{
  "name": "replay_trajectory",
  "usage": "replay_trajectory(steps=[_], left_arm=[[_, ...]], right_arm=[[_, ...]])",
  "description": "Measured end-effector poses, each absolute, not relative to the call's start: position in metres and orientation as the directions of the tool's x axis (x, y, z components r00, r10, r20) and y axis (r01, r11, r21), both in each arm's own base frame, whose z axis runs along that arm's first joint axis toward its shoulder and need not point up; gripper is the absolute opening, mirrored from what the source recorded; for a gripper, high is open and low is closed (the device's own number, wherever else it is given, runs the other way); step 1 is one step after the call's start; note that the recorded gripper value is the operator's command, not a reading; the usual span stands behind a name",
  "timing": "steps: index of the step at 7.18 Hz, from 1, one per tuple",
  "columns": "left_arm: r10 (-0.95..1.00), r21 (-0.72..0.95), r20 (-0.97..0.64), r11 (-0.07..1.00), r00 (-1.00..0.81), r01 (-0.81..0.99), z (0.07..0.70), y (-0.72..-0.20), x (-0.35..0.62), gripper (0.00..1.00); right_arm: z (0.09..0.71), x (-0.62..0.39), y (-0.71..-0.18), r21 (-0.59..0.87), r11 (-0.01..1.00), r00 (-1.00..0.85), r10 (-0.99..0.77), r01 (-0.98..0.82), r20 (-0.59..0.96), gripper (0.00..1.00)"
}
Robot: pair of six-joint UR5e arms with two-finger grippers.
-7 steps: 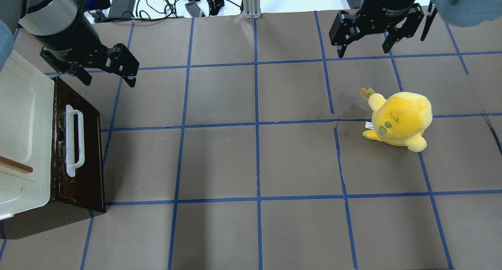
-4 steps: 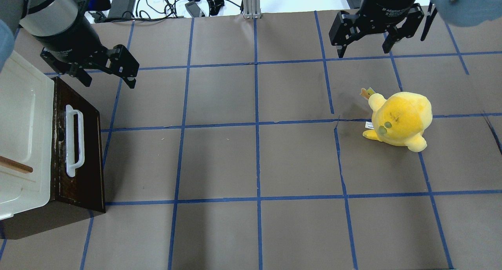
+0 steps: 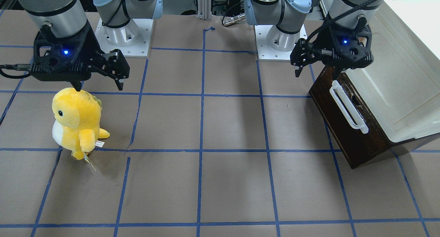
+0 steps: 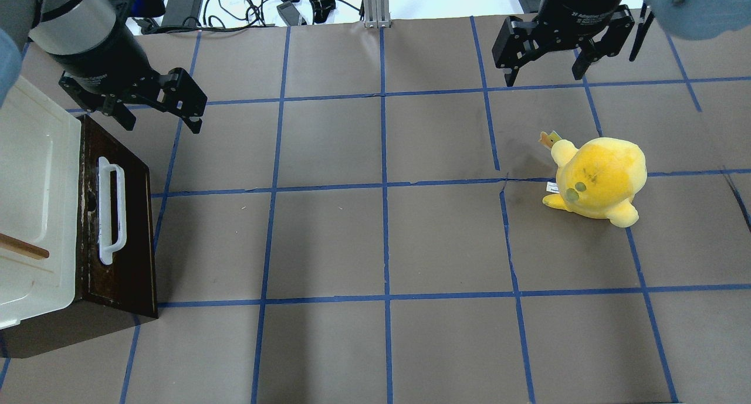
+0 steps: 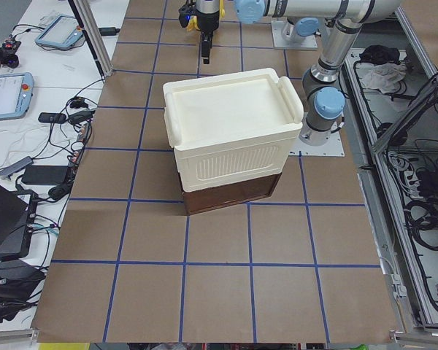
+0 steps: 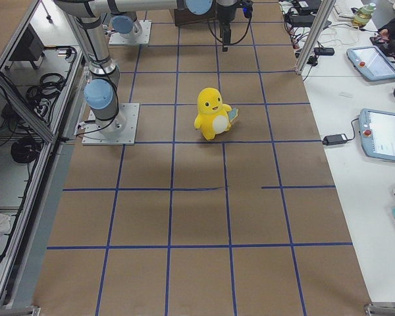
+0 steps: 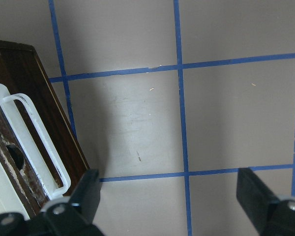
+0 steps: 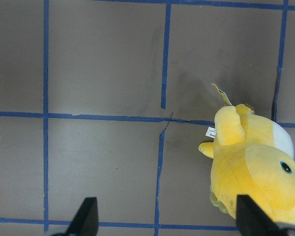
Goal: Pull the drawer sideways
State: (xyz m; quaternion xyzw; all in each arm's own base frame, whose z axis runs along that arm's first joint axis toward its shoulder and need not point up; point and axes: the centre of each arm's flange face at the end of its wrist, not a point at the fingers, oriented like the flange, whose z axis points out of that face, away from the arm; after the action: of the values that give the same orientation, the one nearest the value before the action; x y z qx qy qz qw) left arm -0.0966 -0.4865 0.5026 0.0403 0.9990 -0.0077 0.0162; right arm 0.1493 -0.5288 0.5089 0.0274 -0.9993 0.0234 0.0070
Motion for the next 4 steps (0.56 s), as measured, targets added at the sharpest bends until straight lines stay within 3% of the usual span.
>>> replay_trajectory(steps=[4], left_arm=[[0.075,-0.021,-0.034,0.997,-0.997,0.076,0.4992,-0.4940,-0.0944,1.00]], right_arm=[[0.5090,0.1493,-0.5288,-0.046,0.997,-0.998,-0.055,-0.055,0.016,1.00]])
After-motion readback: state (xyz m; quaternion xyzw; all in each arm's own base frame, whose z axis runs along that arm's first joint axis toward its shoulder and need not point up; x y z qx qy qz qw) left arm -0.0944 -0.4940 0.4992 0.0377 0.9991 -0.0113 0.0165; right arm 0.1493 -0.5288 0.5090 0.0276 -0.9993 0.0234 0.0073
